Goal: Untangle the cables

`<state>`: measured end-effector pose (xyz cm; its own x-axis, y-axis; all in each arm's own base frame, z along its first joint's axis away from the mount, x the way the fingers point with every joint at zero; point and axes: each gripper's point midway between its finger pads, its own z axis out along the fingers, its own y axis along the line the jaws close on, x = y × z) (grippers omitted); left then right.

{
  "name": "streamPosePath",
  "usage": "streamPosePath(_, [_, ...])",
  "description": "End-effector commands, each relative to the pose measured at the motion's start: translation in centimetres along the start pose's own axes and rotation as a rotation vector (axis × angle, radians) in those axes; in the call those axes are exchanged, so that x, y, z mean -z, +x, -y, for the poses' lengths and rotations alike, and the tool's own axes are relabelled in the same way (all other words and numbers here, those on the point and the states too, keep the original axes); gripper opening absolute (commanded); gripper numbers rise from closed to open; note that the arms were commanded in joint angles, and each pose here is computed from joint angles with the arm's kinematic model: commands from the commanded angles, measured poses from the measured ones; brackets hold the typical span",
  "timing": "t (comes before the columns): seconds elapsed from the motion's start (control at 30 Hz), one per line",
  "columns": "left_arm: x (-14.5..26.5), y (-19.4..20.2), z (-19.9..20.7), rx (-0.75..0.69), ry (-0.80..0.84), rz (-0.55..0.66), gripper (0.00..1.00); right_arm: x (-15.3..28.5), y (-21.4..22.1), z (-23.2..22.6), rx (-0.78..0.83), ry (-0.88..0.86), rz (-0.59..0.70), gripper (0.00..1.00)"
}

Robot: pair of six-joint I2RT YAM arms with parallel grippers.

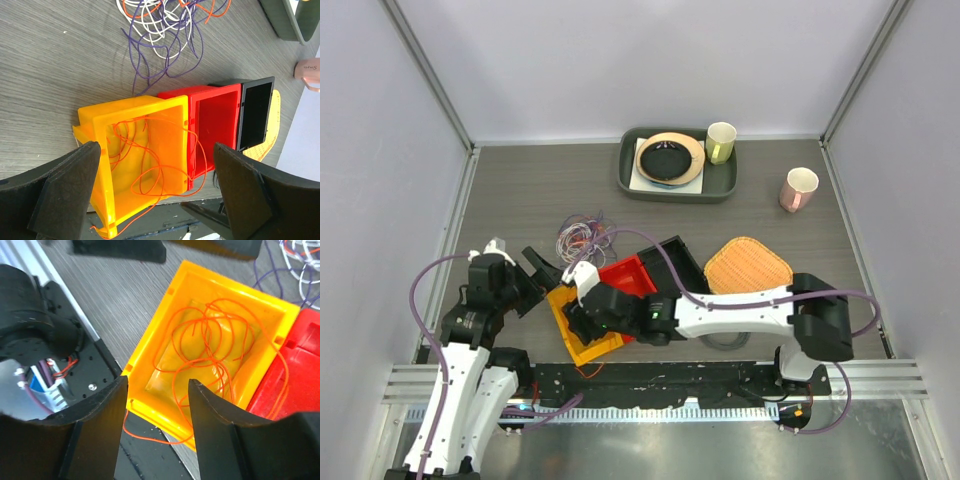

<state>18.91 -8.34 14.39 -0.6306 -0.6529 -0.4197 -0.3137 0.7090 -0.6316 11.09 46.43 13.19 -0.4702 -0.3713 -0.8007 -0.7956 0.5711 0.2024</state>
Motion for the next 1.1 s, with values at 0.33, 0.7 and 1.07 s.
streamPosePath(0.33, [0.4, -0.7, 0.7, -0.001, 0.013, 0.019, 1.00, 5.4, -3.1, 9.6, -0.371, 0.191, 0.115, 0.60])
streamPosePath(0.7, [0.0, -0.7, 1.0, -0.003, 0.027, 0.013, 1.00, 2.7, -0.5, 8.9, -0.374, 0.128, 0.026, 0.53])
streamPosePath(1.07, [-0.2, -0.8, 1.1, -0.003, 0.031, 0.012, 1.00, 1.3, 1.2, 7.9, -0.403, 0.069, -0.022, 0.46])
